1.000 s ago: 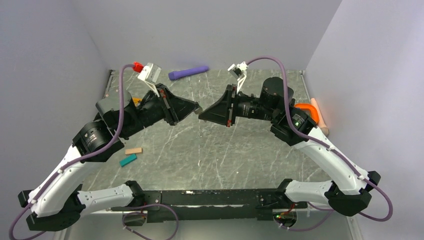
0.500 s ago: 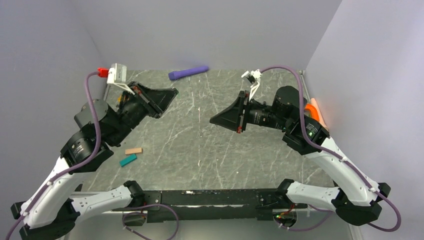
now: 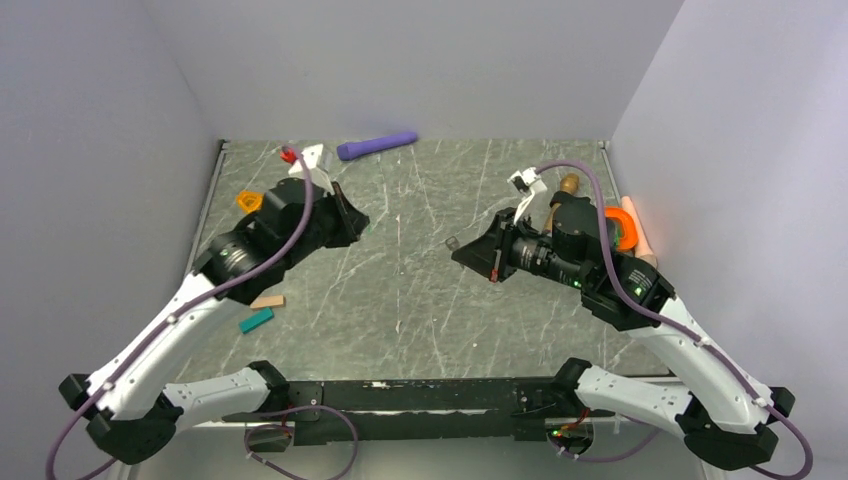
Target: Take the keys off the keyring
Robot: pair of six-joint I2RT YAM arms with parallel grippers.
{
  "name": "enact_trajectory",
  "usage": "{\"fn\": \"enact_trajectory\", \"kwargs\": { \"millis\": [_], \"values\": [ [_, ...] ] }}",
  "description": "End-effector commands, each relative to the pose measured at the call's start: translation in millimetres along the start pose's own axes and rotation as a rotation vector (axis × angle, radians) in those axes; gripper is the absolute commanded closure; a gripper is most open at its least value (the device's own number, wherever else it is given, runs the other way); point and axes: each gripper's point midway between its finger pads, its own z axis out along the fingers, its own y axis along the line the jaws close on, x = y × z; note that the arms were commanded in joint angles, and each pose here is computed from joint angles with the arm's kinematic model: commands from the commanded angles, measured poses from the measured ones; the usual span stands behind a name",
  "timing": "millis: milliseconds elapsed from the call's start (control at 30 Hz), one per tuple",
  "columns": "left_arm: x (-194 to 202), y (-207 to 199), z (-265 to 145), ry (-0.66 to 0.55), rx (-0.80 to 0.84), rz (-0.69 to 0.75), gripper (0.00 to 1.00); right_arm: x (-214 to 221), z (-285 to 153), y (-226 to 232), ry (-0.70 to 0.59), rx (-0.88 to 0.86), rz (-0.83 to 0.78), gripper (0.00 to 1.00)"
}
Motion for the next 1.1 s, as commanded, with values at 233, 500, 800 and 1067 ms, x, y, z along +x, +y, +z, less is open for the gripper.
{"fn": "enact_trajectory", "kwargs": {
  "millis": [233, 500, 800, 1067],
  "values": [
    [106, 89, 83, 0.318, -0.207, -0.167, 1.0, 2, -26, -28, -0.055, 0.165, 0.041, 1.0],
    [146, 130, 117, 0.465, -0.331, -0.128, 1.0, 4, -37, -33, -0.06, 0.192, 0.042, 1.0],
    [122, 134, 119, 0.425, -0.394, -0.063, 0.01, 2, -45, -42, -0.079, 0.249, 0.038, 1.0],
    [66, 110, 99, 0.28, -0.344, -0.033, 0.01, 8, -32, -61, -0.055, 0.335, 0.052, 1.0]
  ]
}}
